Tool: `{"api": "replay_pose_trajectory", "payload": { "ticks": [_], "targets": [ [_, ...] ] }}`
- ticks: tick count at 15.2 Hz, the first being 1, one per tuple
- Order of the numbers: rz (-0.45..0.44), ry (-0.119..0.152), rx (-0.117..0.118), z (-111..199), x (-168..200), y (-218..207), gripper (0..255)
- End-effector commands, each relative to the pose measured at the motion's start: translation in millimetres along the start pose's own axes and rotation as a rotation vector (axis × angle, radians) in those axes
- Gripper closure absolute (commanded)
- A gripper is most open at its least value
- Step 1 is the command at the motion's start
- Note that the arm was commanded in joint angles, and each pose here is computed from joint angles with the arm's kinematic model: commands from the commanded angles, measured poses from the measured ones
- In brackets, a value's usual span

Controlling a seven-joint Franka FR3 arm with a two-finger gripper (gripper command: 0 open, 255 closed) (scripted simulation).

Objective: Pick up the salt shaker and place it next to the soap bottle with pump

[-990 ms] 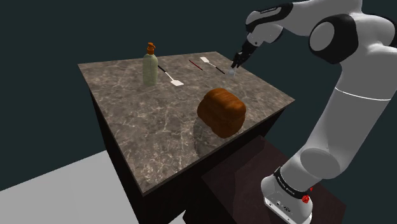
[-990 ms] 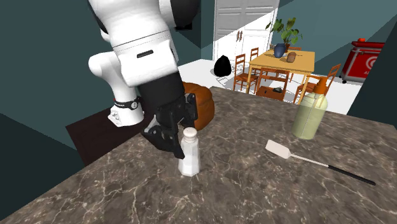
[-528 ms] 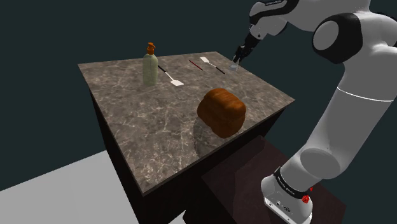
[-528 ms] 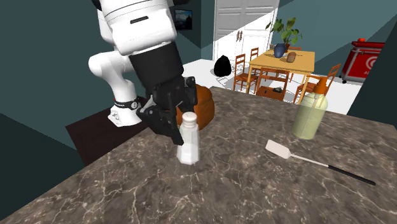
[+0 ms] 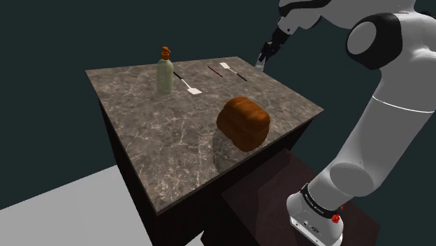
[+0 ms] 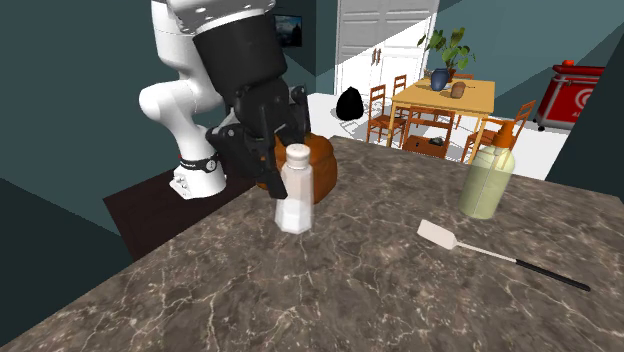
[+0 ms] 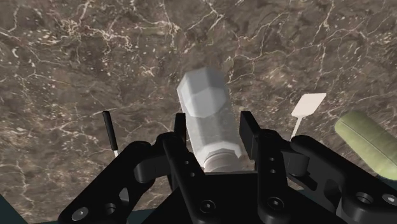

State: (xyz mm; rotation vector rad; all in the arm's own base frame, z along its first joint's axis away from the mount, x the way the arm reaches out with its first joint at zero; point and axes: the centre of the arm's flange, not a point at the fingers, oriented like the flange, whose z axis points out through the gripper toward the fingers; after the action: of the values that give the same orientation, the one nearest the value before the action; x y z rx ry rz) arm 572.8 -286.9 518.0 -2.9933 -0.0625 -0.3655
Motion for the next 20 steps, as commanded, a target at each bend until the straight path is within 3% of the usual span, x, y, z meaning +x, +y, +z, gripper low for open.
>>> {"api": "replay_pose_trajectory", "payload": {
  "ticks": [1,20],
  "targets": [
    [0.0,0.0,0.0,-10.9,3.9,0.3,255],
    [0.0,0.0,0.0,-107.5,28.2,-11.6,255]
  ]
}}
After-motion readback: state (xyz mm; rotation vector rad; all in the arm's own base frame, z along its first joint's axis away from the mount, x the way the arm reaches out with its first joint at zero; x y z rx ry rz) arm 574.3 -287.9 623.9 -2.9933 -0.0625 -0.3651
